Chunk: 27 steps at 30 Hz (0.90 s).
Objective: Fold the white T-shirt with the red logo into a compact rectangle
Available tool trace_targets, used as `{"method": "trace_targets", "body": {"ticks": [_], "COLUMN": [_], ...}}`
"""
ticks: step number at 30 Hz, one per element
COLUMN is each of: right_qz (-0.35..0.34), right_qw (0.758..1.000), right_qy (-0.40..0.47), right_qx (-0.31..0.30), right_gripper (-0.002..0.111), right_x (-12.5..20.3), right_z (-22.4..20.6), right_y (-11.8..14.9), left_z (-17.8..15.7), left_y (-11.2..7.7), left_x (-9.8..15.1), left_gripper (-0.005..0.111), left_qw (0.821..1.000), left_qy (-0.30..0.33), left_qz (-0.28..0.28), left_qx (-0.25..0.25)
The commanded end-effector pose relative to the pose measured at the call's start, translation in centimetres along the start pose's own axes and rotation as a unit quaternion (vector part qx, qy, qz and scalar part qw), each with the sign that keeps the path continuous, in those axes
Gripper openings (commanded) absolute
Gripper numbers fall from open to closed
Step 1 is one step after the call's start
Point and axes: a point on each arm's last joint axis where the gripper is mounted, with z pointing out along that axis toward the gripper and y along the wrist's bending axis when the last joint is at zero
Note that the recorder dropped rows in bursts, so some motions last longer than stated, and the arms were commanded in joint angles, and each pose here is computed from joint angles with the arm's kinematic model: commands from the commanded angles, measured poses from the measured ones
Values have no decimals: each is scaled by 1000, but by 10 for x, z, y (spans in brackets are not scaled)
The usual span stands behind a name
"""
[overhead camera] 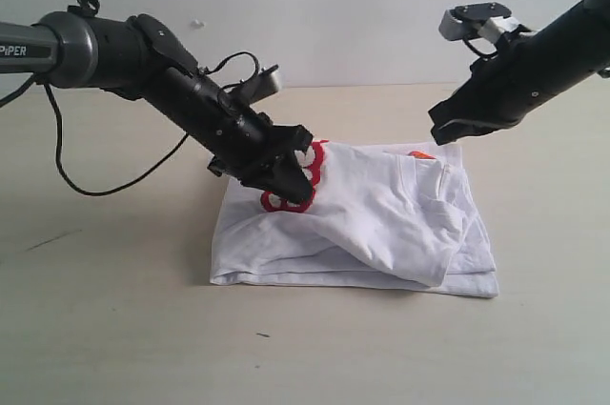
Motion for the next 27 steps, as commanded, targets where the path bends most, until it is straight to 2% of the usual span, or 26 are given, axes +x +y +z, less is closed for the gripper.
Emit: {"method": "trace_targets", "body": {"ticks": [1, 8, 14, 22, 27], "right_qz": [-25, -17, -15, 32, 54], "right_qw": [1000, 1000, 999, 996, 993], "right_qy": [6, 19, 47, 8, 15], "right_qx": [-9, -2, 2, 86, 109], "right_gripper": [0, 0, 0, 0, 0], "right_x": [-5, 1, 14, 15, 20], "right_z": [14, 44, 67, 87, 94], "right_y": [16, 14, 5, -17, -23], "left_z": [22, 56, 58, 57, 53], "left_y": [2, 7, 9, 7, 6], "left_x": [8, 25, 26, 30, 31], "left_gripper": [13, 55, 55, 55, 55], "left_qw": [999, 995, 994, 991, 990], "left_qy": [34, 100, 99, 124, 133], "left_qz": [-13, -27, -30, -31, -31], "left_qx": [-2, 17, 16, 31, 38]}}
